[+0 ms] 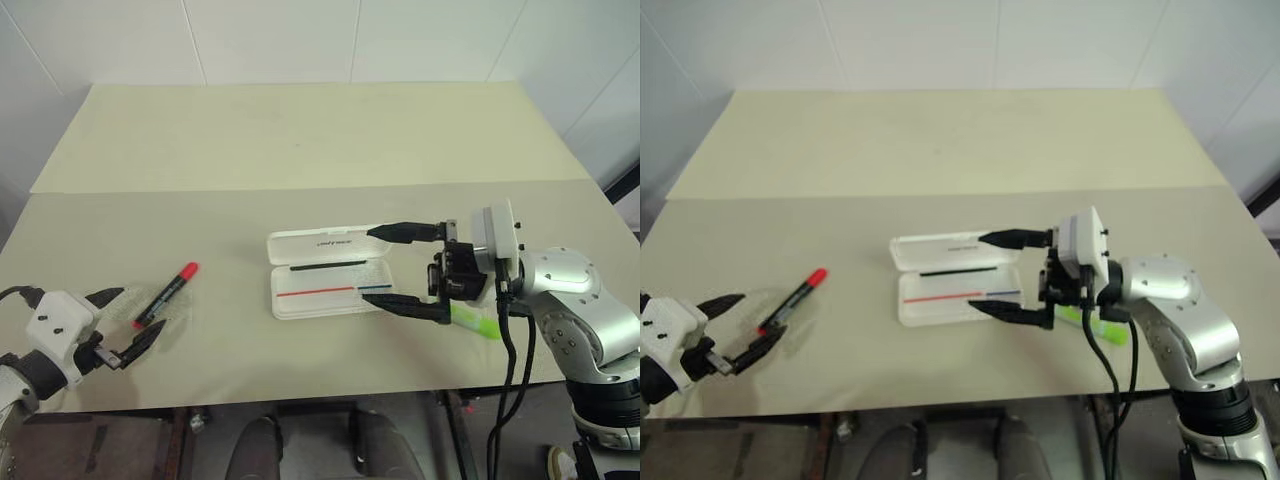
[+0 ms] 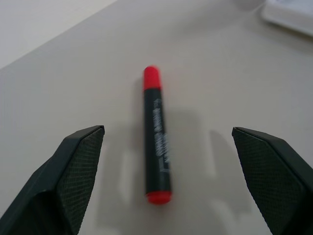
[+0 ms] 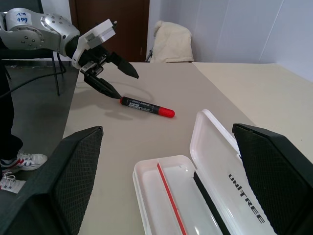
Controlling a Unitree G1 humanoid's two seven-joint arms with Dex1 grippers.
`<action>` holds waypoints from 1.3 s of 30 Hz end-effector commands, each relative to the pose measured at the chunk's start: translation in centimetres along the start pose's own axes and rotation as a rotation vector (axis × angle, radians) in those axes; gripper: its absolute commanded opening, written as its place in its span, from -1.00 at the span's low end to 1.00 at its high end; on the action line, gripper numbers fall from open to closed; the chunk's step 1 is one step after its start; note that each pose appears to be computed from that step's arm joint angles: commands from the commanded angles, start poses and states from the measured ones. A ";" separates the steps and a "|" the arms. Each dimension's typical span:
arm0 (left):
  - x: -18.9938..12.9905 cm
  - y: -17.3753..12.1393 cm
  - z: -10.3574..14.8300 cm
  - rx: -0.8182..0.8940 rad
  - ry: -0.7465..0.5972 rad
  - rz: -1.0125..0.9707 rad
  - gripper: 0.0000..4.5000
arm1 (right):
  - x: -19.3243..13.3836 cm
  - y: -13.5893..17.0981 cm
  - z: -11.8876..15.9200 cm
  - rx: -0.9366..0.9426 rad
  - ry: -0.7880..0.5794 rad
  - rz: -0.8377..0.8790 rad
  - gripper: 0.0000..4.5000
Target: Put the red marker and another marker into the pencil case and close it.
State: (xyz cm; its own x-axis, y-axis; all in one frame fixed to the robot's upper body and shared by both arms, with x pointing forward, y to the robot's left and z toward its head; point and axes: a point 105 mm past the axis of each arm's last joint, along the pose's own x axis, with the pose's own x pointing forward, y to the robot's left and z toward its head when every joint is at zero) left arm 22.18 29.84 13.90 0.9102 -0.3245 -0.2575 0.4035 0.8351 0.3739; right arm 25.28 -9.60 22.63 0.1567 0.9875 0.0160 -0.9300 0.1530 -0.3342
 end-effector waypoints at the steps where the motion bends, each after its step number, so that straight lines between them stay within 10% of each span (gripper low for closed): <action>1: 0.7 0.8 -0.7 0.016 0.003 0.056 0.99 | 0.1 0.3 0.6 -0.028 -0.012 -0.010 1.00; 21: 6.6 -2.1 -3.0 -0.284 0.022 0.001 0.99 | -0.6 -0.9 1.7 -0.080 0.016 -0.107 1.00; 33: 5.0 -2.8 -4.1 -0.305 0.099 -0.041 -0.71 | -0.6 -1.3 1.6 -0.087 0.011 -0.119 1.00; 39: 4.7 -3.0 -2.4 -0.245 0.011 -0.095 -0.71 | -1.2 -1.3 1.0 -0.082 0.014 -0.125 1.00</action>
State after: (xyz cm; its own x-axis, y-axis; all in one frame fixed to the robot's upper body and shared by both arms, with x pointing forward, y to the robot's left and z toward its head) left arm 25.51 27.16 9.46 0.8833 -0.3666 -0.2924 0.4164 0.8999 0.1296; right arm 26.24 -10.47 23.03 0.2738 0.9615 0.0238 -0.8952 0.2638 -0.3593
